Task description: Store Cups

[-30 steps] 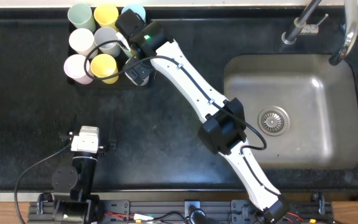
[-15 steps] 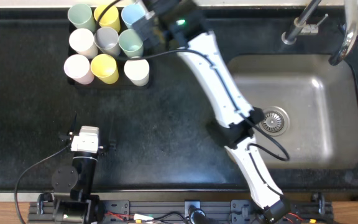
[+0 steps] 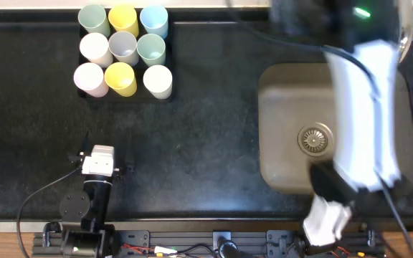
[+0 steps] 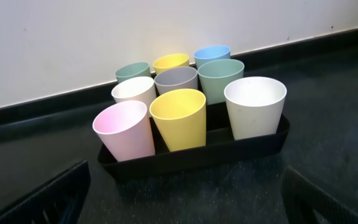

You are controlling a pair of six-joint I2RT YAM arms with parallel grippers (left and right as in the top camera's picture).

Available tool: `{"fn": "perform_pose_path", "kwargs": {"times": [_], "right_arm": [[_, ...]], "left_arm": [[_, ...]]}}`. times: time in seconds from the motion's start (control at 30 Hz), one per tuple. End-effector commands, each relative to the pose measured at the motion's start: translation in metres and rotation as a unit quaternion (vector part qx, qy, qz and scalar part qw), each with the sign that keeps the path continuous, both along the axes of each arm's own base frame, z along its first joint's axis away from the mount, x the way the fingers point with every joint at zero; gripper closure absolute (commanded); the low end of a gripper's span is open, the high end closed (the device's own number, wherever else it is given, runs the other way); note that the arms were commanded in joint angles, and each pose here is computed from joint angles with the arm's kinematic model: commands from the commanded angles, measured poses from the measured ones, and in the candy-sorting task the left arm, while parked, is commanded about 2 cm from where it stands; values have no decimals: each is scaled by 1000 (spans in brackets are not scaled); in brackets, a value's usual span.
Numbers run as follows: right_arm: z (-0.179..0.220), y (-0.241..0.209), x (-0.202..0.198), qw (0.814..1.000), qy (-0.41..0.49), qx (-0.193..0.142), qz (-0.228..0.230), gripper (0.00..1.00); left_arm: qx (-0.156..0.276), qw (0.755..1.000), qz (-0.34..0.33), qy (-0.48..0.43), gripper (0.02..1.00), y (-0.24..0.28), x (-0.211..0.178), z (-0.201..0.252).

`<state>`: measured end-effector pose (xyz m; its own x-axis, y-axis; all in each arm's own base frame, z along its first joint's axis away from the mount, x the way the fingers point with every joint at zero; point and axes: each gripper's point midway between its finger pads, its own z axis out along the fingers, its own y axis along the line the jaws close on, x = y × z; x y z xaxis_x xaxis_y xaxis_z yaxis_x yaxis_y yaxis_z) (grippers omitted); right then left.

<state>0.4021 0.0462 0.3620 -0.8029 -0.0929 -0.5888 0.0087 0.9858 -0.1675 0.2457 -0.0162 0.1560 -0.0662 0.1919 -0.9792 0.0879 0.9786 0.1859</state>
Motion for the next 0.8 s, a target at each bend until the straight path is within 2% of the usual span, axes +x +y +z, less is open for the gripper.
{"fn": "perform_pose_path", "kwargs": {"times": [0.03, 0.13, 0.23, 0.27, 0.3, 0.37, 0.43, 0.5, 0.8], "right_arm": [[-47, -26, -85, 993, 94, 35, -62, 3], [-87, -21, -112, 990, 95, 83, -63, 3], [-103, -25, -97, 994, -21, 92, -62, 3], [-106, -30, -86, 989, -97, 94, -66, 3], [-106, -31, -81, 984, -134, 99, -66, 3], [-107, -29, -71, 962, -237, 123, -58, 5], [-113, -27, -73, 945, -292, 140, -49, 5], [-133, -29, -85, 938, -312, 145, -46, 3], [-196, -34, -117, 945, -292, 141, -48, 3]], "left_arm": [[-6, 1000, -4, -2, 20, -2, -1, 0], [-6, 1000, -4, -2, 20, -2, 0, 0], [-6, 1000, -4, -2, 20, -2, -1, 0], [-6, 1000, -4, -2, 20, -2, -1, 0], [-6, 1000, -4, -2, 20, -2, 0, 0], [-6, 1000, -4, -2, 20, -2, 0, 0], [-6, 1000, -4, -2, 20, -2, 0, 0], [-6, 1000, -4, -2, 20, -2, 0, 0], [-6, 1000, -4, -2, 20, -2, -1, 0]]}}
